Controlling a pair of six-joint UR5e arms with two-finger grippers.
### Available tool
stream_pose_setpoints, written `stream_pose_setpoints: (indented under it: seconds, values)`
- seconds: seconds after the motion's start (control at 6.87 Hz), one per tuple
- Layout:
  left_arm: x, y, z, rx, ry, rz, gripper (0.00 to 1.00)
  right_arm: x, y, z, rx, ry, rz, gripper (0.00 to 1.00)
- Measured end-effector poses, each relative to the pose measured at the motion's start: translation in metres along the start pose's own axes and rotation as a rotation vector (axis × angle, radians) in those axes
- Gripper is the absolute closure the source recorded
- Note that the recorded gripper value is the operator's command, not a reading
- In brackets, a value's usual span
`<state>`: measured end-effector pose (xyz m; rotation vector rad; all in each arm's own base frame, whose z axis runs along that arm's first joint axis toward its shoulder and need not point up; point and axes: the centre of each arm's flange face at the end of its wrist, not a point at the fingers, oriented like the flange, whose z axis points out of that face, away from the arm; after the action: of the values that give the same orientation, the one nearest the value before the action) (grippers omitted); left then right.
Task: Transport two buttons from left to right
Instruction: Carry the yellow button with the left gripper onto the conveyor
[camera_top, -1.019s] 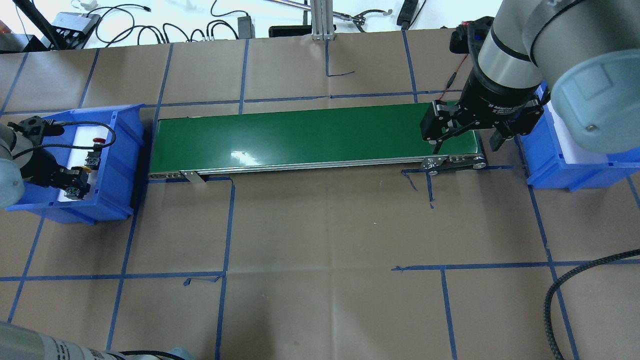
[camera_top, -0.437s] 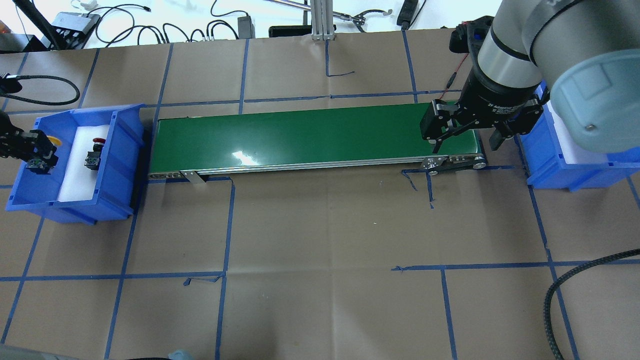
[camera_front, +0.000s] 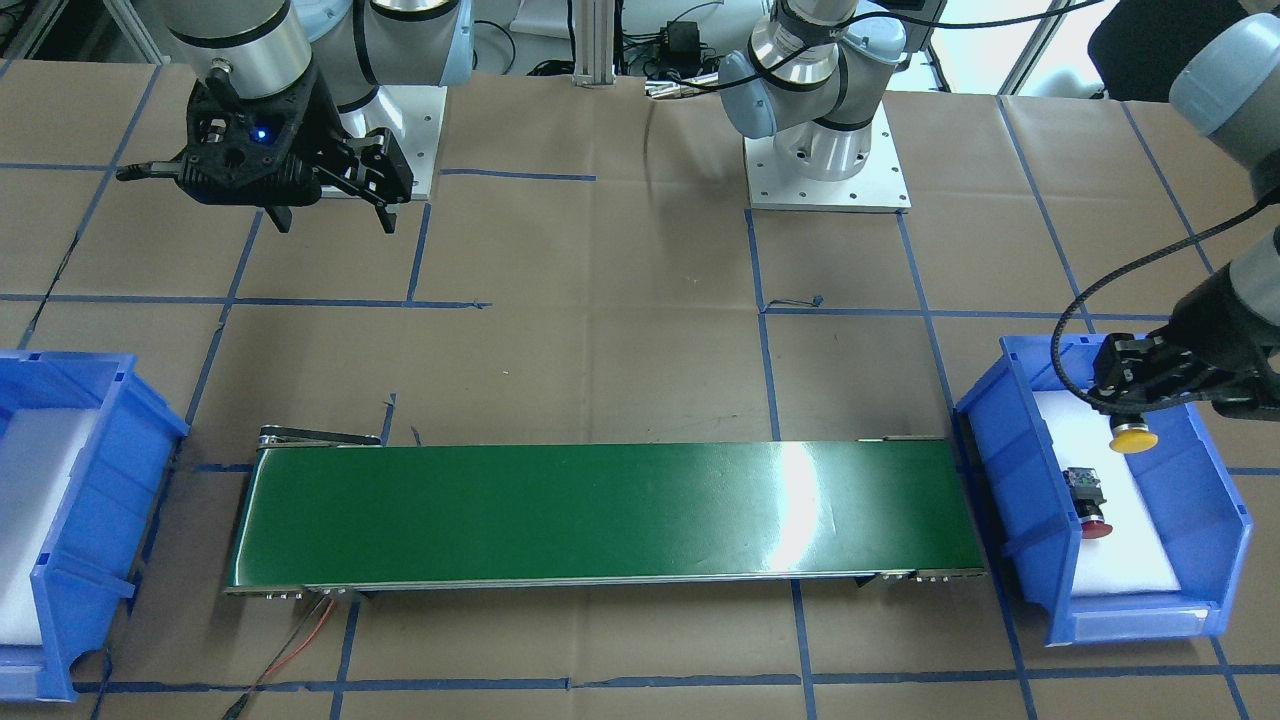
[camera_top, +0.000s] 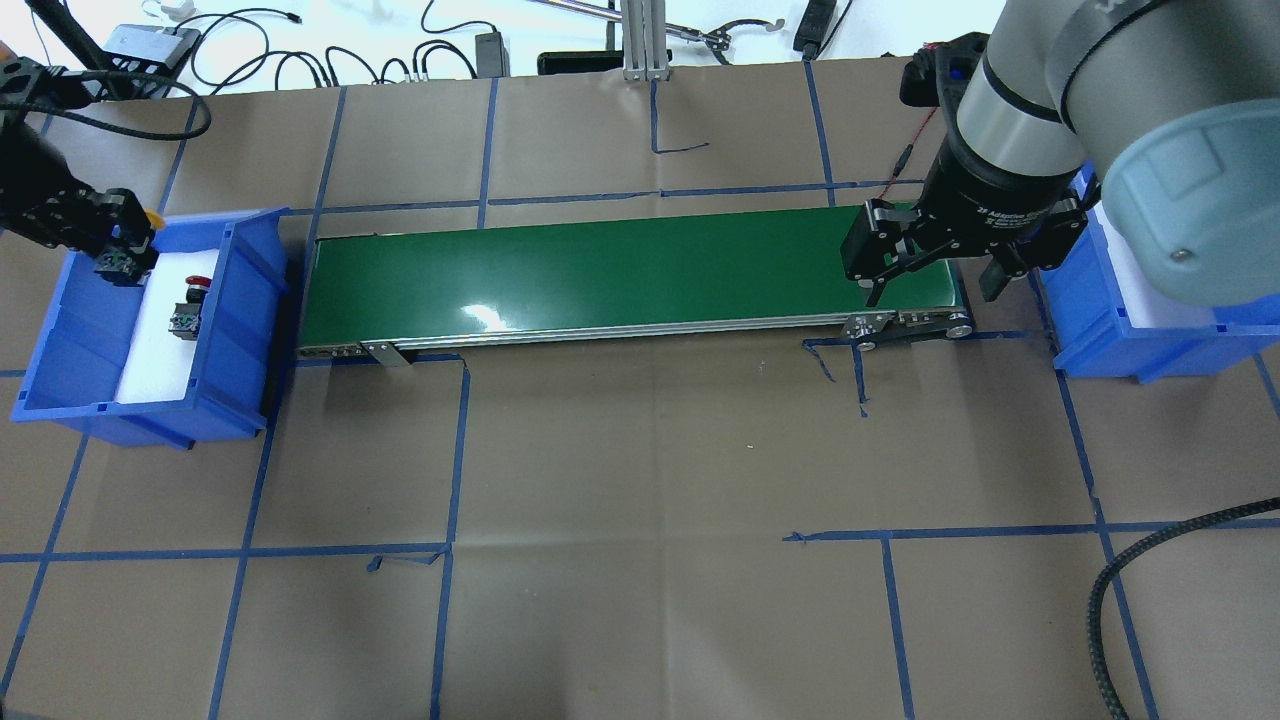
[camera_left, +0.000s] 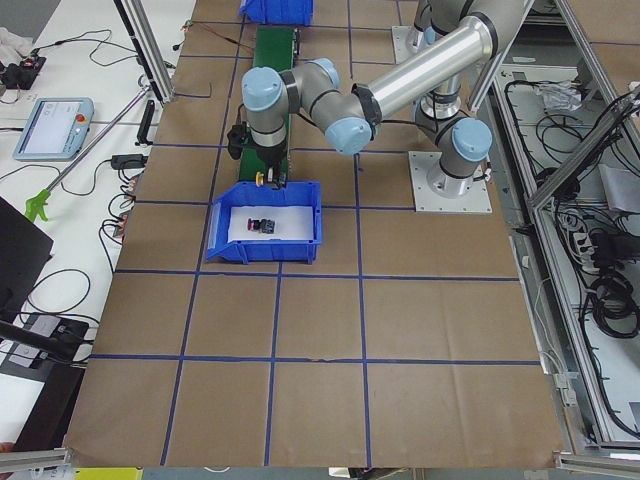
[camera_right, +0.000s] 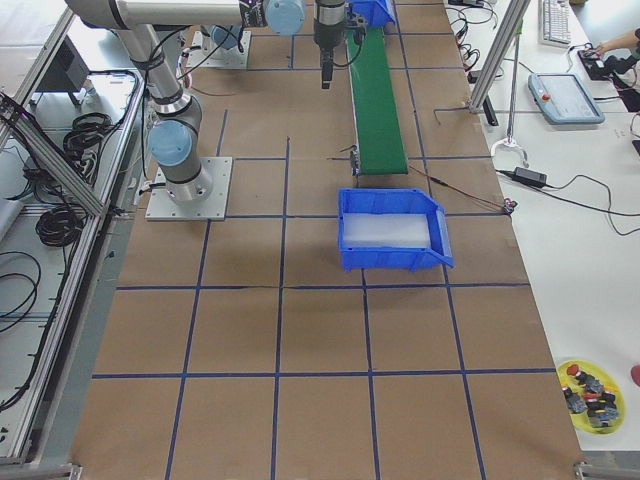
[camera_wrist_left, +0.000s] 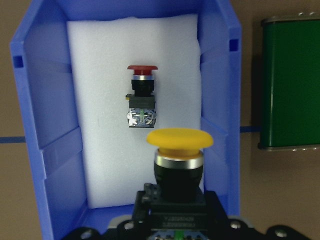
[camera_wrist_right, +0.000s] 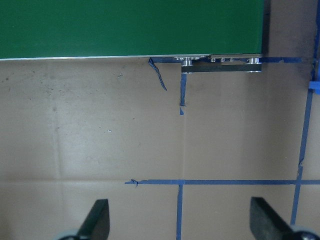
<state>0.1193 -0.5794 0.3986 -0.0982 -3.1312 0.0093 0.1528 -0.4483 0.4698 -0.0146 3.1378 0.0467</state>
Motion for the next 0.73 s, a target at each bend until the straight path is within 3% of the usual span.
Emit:
stream_pose_setpoints:
  seconds: [0.29,0.73]
  values:
    - [0.097,-0.022,0.003,-0.012,-0.038,-0.012,1.00,0.000,0.000,0.000,0.001,-0.001,0.001,0.00]
    - [0.171,-0.035,0.058,-0.047,-0.034,-0.050,1.00,0.000,0.000,0.001,-0.003,-0.002,0.001,0.00]
